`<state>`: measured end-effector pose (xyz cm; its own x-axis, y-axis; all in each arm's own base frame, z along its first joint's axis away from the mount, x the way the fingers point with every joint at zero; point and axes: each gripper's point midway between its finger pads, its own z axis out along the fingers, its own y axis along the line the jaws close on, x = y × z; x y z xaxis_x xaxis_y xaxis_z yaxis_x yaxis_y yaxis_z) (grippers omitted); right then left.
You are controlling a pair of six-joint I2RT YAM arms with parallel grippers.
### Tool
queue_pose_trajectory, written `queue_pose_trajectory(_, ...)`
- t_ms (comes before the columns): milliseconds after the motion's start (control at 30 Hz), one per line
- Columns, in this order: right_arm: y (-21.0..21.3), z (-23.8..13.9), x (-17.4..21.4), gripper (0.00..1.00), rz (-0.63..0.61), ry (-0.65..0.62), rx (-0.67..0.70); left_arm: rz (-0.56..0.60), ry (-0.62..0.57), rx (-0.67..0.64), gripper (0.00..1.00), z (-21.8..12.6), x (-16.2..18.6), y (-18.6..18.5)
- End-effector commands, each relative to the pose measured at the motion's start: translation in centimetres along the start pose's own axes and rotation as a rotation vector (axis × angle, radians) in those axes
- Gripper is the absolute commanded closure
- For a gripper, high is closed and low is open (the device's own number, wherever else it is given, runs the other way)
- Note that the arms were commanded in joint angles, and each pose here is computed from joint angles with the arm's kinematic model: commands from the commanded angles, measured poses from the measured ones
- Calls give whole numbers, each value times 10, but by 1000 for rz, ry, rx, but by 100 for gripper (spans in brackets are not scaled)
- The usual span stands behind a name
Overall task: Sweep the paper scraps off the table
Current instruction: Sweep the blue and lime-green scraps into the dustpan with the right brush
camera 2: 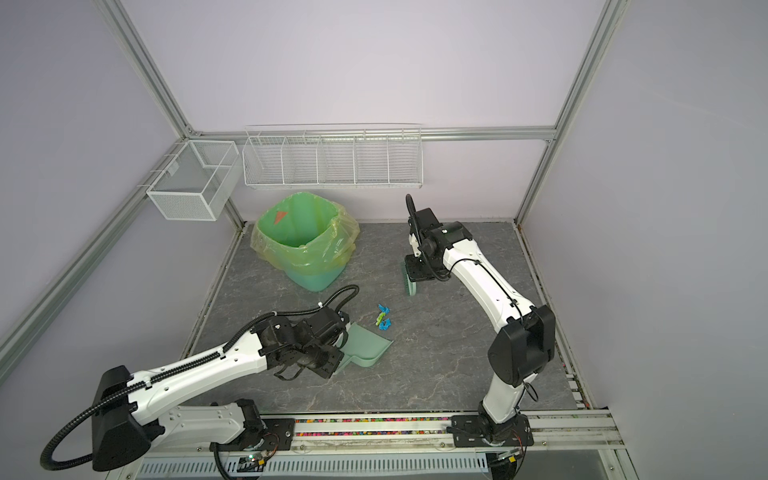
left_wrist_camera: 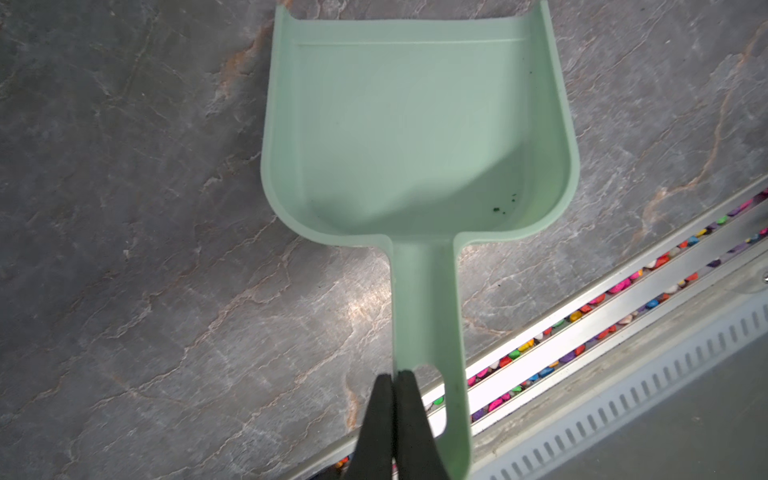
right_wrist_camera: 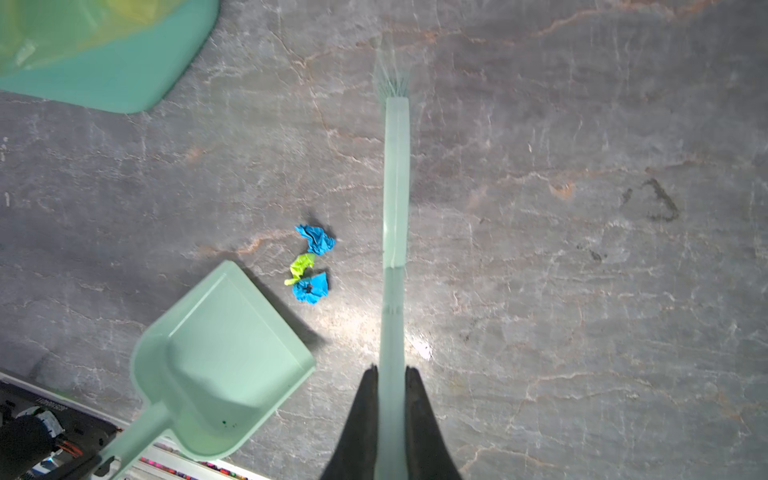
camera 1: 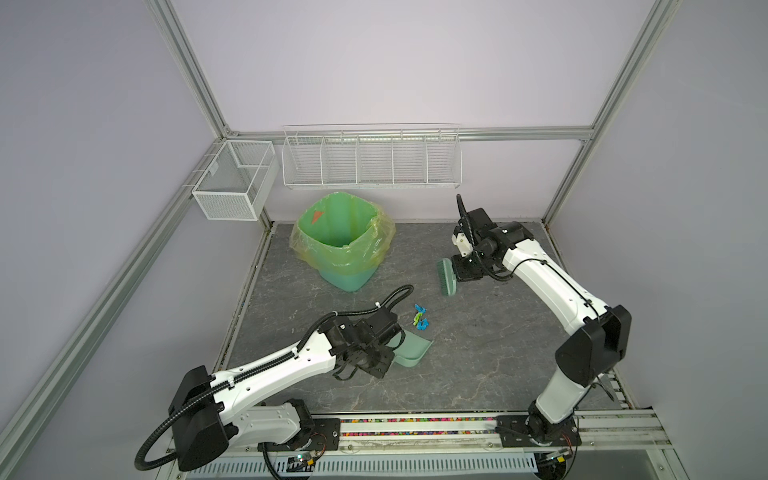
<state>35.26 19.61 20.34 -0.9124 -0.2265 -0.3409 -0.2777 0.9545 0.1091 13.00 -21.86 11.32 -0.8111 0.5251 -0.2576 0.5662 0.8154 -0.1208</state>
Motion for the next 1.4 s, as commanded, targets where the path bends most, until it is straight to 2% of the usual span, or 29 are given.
queue_pose_trajectory(0, -2, 6, 1, 93, -60, 34, 56, 15, 10, 13, 100, 3, -4, -6)
queue_pose_trajectory(300, 28, 31, 7, 93, -122, 50, -42, 29, 21, 40, 100, 12, -11, -15)
queue_pose_trajectory(567, 64, 38, 66, 93, -239, 200, -102, 26, 19, 17, 100, 14, -17, -14)
queue_pose_trajectory(733, 76, 12, 106, 93, -250, 224, -191, 19, 27, -8, 100, 22, -16, -9)
queue_pose_trajectory(933, 101, -32, 133, 93, -199, 175, -417, 9, 49, -38, 100, 38, -13, -4)
queue_pose_trajectory(1000, 100, -40, 134, 93, -184, 151, -428, 13, 56, -42, 100, 41, -14, -4)
queue_pose_trajectory(1200, 66, -40, 107, 93, -114, 55, -270, 8, 60, -46, 100, 42, -15, -2)
queue_pose_trajectory(1367, 53, -33, 60, 93, 28, -40, -296, -22, 58, -50, 100, 43, -13, 6)
